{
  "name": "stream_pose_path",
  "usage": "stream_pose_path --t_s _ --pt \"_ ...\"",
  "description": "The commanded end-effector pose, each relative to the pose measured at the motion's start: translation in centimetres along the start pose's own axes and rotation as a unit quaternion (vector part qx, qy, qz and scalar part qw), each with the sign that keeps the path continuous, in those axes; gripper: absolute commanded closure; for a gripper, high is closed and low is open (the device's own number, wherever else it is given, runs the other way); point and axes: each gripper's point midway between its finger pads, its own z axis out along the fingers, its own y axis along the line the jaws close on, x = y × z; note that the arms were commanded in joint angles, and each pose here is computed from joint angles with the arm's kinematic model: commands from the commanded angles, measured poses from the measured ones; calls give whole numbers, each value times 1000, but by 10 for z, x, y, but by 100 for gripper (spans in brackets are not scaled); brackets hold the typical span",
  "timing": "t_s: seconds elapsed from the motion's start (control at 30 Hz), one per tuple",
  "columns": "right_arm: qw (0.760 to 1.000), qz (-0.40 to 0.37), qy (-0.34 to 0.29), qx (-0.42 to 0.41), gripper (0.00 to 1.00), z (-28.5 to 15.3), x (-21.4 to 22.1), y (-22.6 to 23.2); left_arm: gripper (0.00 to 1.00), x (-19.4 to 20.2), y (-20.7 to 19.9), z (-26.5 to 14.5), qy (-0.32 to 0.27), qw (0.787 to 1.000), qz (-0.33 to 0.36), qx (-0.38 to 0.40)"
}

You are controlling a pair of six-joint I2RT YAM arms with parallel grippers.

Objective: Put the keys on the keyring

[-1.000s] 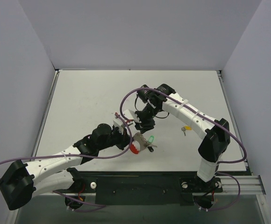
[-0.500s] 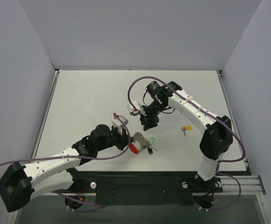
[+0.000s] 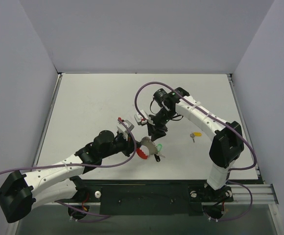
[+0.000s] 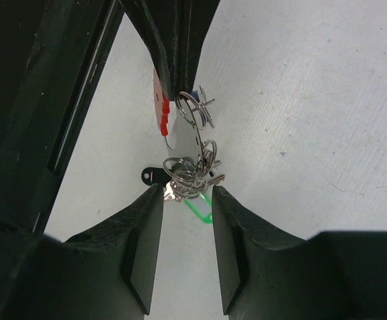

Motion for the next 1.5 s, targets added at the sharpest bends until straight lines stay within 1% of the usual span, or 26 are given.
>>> stream_pose_path --t_s 0.0,0.2,0.37,0.47,0.6,0.63,0.93,1.03,1.07,1.37,1.47 --pt "1000 2 -19 -20 69 2 -12 5 100 -41 -17 -1 -67 997 13 33" --pt "999 5 -26 -21 74 3 -16 4 100 -39 -17 -1 -66 997 11 34" --pt "999 7 -26 -20 80 2 -18 4 100 -39 -17 -1 -68 997 10 34" --pt "999 10 -26 -22 81 4 -19 4 100 -39 -17 -1 -66 997 10 34" --pt "999 14 -23 -20 86 5 -20 3 100 -40 -17 -2 -68 997 10 33" --pt "999 15 -23 -19 89 5 -20 2 100 -39 -16 -2 -67 997 10 32" --pt "999 23 -24 -8 89 -3 -22 1 100 -32 -13 -1 -55 998 10 26" --pt "999 24 -25 -9 96 -2 -22 1 100 -33 -13 -1 -56 998 11 26" --pt "999 23 -25 -10 100 -2 -23 2 100 -33 -13 -1 -56 998 10 26" --pt "999 31 -5 11 100 -11 -26 -4 100 -27 -12 0 -43 999 14 25" --pt "1000 13 22 15 100 -14 -23 -2 100 -25 -13 0 -35 999 17 28"
